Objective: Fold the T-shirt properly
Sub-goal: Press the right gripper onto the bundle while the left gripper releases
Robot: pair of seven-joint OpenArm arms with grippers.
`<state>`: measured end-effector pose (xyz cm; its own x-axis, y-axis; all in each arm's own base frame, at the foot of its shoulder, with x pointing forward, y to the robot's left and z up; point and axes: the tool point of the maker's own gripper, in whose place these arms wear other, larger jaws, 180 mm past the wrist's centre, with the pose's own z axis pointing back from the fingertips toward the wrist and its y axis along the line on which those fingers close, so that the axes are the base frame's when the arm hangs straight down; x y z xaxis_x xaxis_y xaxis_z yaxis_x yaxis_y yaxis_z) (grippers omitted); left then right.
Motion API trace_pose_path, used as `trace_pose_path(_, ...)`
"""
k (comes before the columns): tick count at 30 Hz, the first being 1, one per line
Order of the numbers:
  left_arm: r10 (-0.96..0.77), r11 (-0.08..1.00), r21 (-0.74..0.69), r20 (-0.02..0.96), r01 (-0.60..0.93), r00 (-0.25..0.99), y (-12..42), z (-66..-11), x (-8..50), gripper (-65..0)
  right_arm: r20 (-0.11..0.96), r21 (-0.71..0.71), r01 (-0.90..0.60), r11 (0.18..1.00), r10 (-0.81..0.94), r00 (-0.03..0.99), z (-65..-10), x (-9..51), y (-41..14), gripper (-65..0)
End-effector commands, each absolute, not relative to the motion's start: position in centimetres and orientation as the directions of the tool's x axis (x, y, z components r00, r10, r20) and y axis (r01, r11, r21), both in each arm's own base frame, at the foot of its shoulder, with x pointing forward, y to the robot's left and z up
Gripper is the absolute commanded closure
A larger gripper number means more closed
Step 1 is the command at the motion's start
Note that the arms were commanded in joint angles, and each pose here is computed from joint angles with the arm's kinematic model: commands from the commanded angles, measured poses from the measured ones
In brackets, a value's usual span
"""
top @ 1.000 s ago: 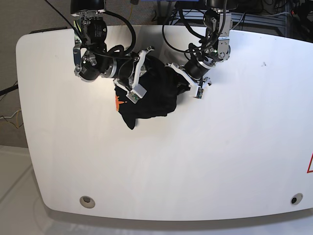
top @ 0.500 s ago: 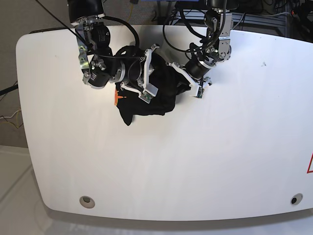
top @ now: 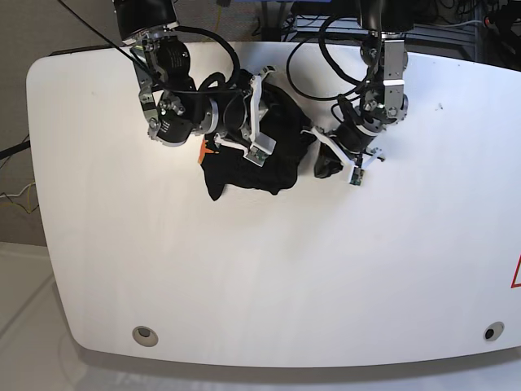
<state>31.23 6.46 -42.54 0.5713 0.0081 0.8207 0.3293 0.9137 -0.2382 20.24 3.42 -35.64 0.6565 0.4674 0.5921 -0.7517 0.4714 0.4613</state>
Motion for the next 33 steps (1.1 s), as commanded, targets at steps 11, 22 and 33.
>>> trace_pose_path(11,0.022,0.931,-0.215,0.840,0.296,0.542,8.1,-41.3,31.8,-1.4,0.593,0.361,-0.769,0.528,0.506,0.626,-36.2,21.8,2.4,0.0)
trace_pose_path(22,0.058,0.955,-0.197,0.859,0.224,0.509,11.3,-40.1,32.8,-26.6,0.522,0.426,-0.716,0.552,0.496,0.693,-39.2,21.2,2.1,0.0)
trace_pose_path(33,0.051,0.981,-0.118,0.926,0.157,0.375,15.3,-34.8,34.4,-54.5,0.519,0.446,-0.700,0.558,0.476,0.710,-39.8,21.2,2.2,0.0)
